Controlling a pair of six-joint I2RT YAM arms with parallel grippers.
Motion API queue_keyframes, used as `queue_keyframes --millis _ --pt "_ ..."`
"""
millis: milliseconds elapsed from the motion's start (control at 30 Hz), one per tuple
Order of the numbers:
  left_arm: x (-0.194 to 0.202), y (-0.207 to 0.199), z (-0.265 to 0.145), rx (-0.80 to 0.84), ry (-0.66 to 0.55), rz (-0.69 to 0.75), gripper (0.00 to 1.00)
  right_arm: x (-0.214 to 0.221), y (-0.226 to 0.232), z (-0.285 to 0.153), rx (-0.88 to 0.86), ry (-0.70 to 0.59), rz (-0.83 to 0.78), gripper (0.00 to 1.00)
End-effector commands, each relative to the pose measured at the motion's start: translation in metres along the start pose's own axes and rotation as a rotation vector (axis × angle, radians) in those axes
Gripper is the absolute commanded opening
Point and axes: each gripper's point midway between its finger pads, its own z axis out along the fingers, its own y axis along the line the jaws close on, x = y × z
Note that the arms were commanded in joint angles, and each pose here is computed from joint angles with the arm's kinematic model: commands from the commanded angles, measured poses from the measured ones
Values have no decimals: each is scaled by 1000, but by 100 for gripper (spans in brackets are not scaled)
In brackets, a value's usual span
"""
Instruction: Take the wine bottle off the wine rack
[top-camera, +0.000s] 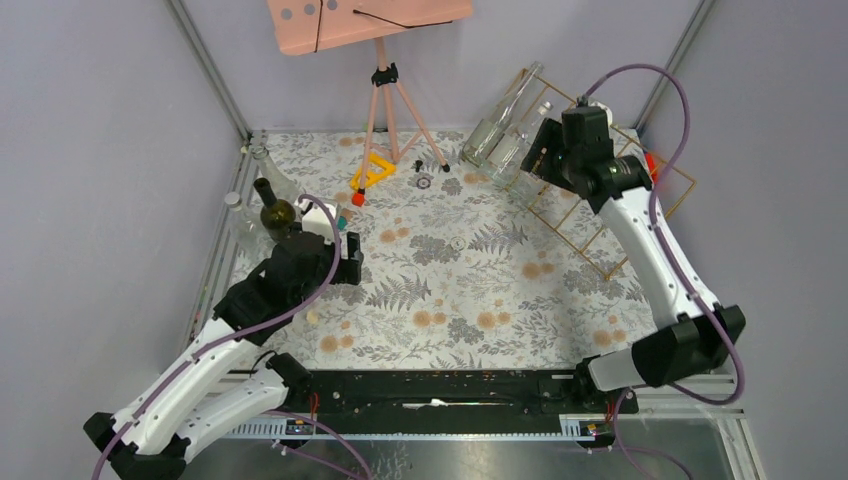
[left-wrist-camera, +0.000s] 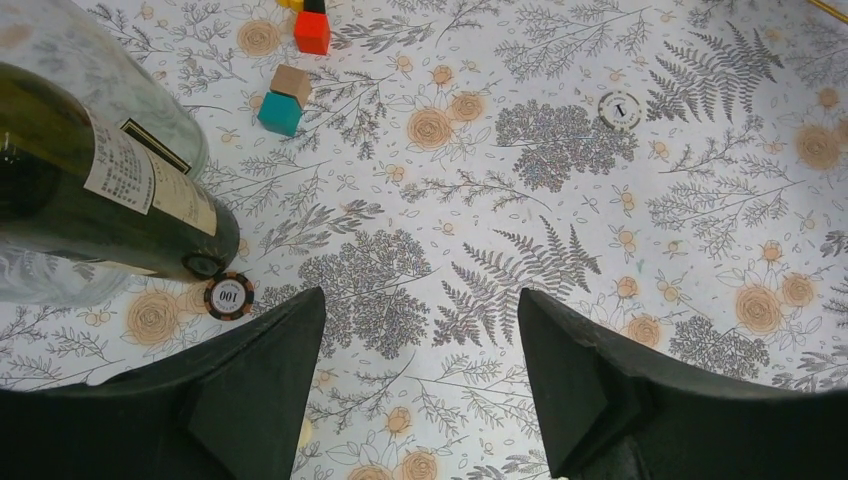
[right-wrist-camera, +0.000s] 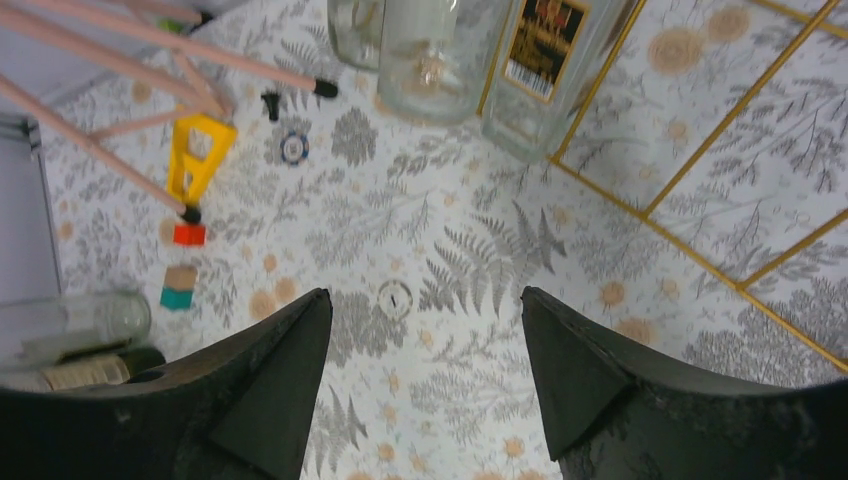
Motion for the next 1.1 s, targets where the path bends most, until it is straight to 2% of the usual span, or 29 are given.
queue_keyframes --millis 0,200,533,1067 --pt "11 -1 -7 37 7 20 77 -53 -2 16 73 -113 24 76" --pt "26 0 -5 37 40 28 77 -94 -20 60 192 -164 45 71" --pt "31 -1 2 29 73 50 77 -138 -67 130 379 -195 39 71" --pt "30 -1 2 30 67 52 77 -152 -102 192 442 -213 106 68"
